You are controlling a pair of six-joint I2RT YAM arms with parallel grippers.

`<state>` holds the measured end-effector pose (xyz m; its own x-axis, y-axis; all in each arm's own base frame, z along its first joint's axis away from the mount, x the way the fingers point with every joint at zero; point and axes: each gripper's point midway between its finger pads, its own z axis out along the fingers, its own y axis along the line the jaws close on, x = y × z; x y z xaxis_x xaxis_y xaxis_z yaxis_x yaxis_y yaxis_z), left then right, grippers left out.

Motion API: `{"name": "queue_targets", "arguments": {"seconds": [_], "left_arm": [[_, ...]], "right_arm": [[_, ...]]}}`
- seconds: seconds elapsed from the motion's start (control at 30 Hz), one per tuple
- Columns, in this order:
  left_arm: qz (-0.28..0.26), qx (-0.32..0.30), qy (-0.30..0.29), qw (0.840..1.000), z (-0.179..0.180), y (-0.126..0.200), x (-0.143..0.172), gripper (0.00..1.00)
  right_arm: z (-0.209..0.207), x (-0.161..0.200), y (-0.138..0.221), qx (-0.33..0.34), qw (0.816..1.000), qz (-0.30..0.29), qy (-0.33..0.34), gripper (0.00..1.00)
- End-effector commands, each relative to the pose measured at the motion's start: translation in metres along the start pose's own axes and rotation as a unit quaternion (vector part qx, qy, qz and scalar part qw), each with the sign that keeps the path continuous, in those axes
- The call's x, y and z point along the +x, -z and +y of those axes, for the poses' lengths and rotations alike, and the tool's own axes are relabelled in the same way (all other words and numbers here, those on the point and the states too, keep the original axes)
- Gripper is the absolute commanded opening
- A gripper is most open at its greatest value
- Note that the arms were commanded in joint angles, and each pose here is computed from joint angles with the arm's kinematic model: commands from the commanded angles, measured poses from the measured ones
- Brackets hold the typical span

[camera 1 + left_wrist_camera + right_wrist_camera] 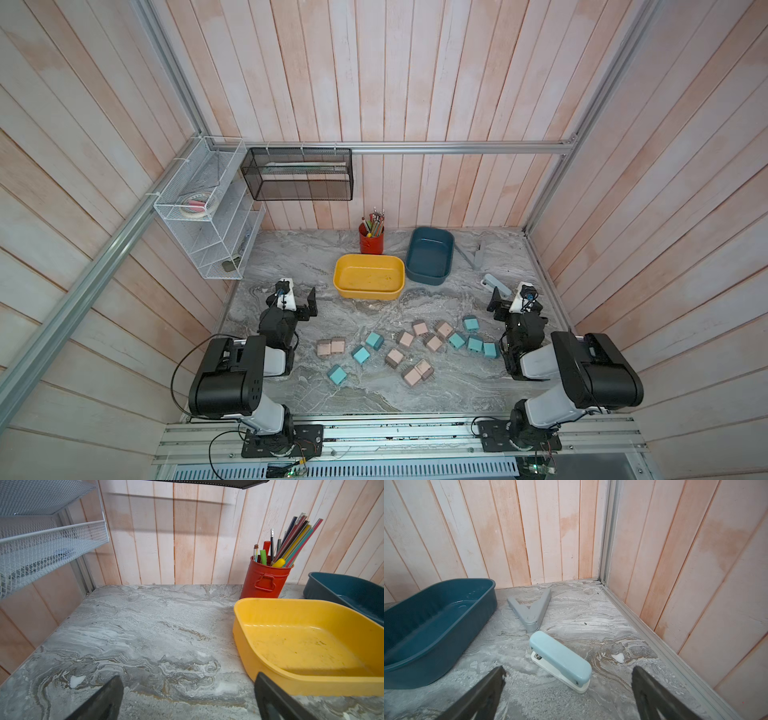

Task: Place the plugs by color into the storage box
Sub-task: Pick up the plug from the center of the board.

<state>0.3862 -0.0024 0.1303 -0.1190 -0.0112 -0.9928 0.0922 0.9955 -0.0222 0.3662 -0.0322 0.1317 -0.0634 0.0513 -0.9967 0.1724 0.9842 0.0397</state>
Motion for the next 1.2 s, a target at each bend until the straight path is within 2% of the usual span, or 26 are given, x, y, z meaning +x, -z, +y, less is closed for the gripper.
{"name": "queue_targets", "arguments": {"seconds": [0.0,0.67,0.77,0.8,0.9,0.93,1.0,1.07,1.17], "left_arm": [[-0.002,0.004,0.002,1.0,-0.001,-0.001,-0.001,1.0],[-0.001,0.0,0.005,1.0,0.001,-0.001,-0.001,1.0],[0.002,-0.064,0.033,0.997,0.024,0.002,-0.007,1.0],[0.0,-0.065,0.033,0.997,0.024,0.003,-0.014,1.0],[0.062,-0.094,0.067,0.991,0.034,-0.002,-0.015,1.0],[0.089,-0.116,0.084,0.986,0.041,-0.005,-0.015,1.0],[0.172,-0.159,0.124,0.964,0.052,-0.007,-0.003,1.0],[0.223,-0.153,0.147,0.951,0.047,-0.009,0.005,1.0],[0.26,-0.14,0.191,0.936,0.034,-0.002,0.011,1.0]], "right_arm": [[0.004,0.0,-0.004,-0.007,1.0,0.001,0.005,0.98],[0.005,0.001,-0.004,-0.011,1.0,0.004,0.006,0.98],[-0.013,-0.005,-0.003,0.043,0.999,-0.003,-0.011,0.98],[-0.015,-0.004,-0.004,0.048,0.999,0.007,-0.015,0.98],[-0.005,-0.012,-0.014,0.052,0.998,0.023,0.017,0.98],[-0.001,-0.015,-0.021,0.055,0.997,0.04,0.025,0.98],[-0.003,-0.015,-0.032,0.073,0.993,0.091,0.008,0.98],[0.004,-0.017,-0.039,0.068,0.989,0.131,-0.012,0.98],[0.025,-0.021,-0.039,0.057,0.983,0.174,-0.024,0.98]]}}
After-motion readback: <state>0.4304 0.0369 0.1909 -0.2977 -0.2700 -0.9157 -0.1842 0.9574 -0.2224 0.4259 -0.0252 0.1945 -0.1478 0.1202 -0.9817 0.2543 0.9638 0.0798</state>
